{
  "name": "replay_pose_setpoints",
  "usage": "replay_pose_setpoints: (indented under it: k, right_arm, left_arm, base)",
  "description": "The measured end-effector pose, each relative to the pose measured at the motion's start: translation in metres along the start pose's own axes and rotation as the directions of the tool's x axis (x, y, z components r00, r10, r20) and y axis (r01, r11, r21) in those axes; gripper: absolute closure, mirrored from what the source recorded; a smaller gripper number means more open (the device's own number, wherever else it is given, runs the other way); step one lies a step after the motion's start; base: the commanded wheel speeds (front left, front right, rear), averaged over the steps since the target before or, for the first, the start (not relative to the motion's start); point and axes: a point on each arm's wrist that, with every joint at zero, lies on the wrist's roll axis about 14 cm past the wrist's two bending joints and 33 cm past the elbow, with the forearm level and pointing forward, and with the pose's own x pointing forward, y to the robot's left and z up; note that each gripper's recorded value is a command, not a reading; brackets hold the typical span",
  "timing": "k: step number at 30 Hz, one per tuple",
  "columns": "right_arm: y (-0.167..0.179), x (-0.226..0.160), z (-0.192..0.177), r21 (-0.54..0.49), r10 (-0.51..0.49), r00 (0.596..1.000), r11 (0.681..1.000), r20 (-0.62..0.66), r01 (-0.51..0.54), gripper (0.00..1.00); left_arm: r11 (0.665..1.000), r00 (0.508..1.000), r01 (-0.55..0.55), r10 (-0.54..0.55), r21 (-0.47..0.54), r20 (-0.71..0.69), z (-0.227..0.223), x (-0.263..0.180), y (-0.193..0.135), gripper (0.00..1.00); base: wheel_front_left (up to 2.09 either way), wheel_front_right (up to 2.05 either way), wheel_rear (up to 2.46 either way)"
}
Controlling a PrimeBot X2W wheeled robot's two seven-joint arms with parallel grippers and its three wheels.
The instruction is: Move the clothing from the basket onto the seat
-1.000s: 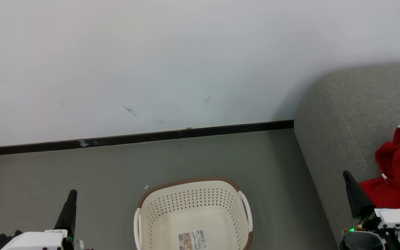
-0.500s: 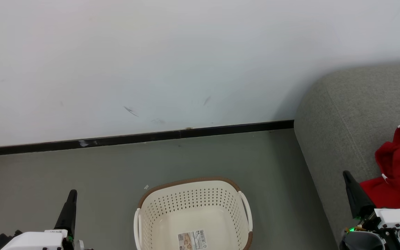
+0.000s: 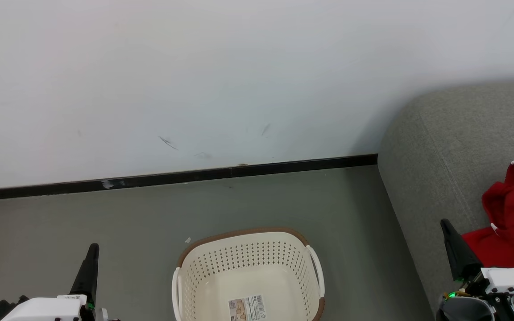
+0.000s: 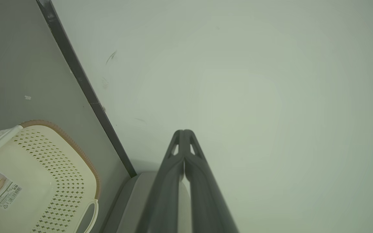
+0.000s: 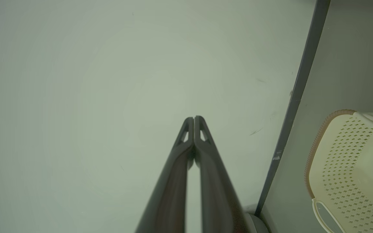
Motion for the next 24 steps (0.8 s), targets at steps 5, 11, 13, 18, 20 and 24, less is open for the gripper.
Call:
replay_pose_setpoints:
  k: [5, 11, 13, 18, 20, 24]
  right_arm:
    - [0.0, 0.0, 0.0, 0.0, 0.0, 1.0, 1.0, 0.0, 0.0, 1.0]
    - [0.0, 0.0, 0.0001, 0.0, 0.0, 1.0, 1.0, 0.0, 0.0, 1.0]
    - [0.0, 0.0, 0.0001, 0.0, 0.0, 1.0, 1.0, 0.0, 0.0, 1.0]
    - [0.0, 0.0, 0.0001, 0.0, 0.0, 1.0, 1.0, 0.0, 0.0, 1.0]
    - [0.0, 0.0, 0.0001, 0.0, 0.0, 1.0, 1.0, 0.0, 0.0, 1.0]
    - [0.0001, 0.0, 0.0, 0.0, 0.0, 1.0, 1.0, 0.0, 0.0, 1.0]
  left_arm:
    - [1.0, 1.0, 0.0, 0.0, 0.0, 0.0, -0.0001, 0.0, 0.0, 1.0]
    - [1.0, 1.0, 0.0, 0.0, 0.0, 0.0, -0.0001, 0.0, -0.0001, 1.0]
    - [1.0, 1.0, 0.0, 0.0, 0.0, 0.0, -0.0001, 0.0, -0.0001, 1.0]
    - [1.0, 1.0, 0.0, 0.0, 0.0, 0.0, -0.0001, 0.0, -0.0001, 1.0]
    - [1.0, 1.0, 0.0, 0.0, 0.0, 0.0, -0.0001, 0.0, -0.0001, 1.0]
    - [1.0, 1.0, 0.0, 0.0, 0.0, 0.0, -0.0001, 0.0, -0.0001, 1.0]
  base:
    - [0.0, 0.0, 0.0]
    - [0.0, 0.0, 0.0]
    - [0.0, 0.0, 0.0]
    - [0.0, 0.0, 0.0]
    - [0.0, 0.0, 0.0]
    - [0.0, 0.0, 0.0]
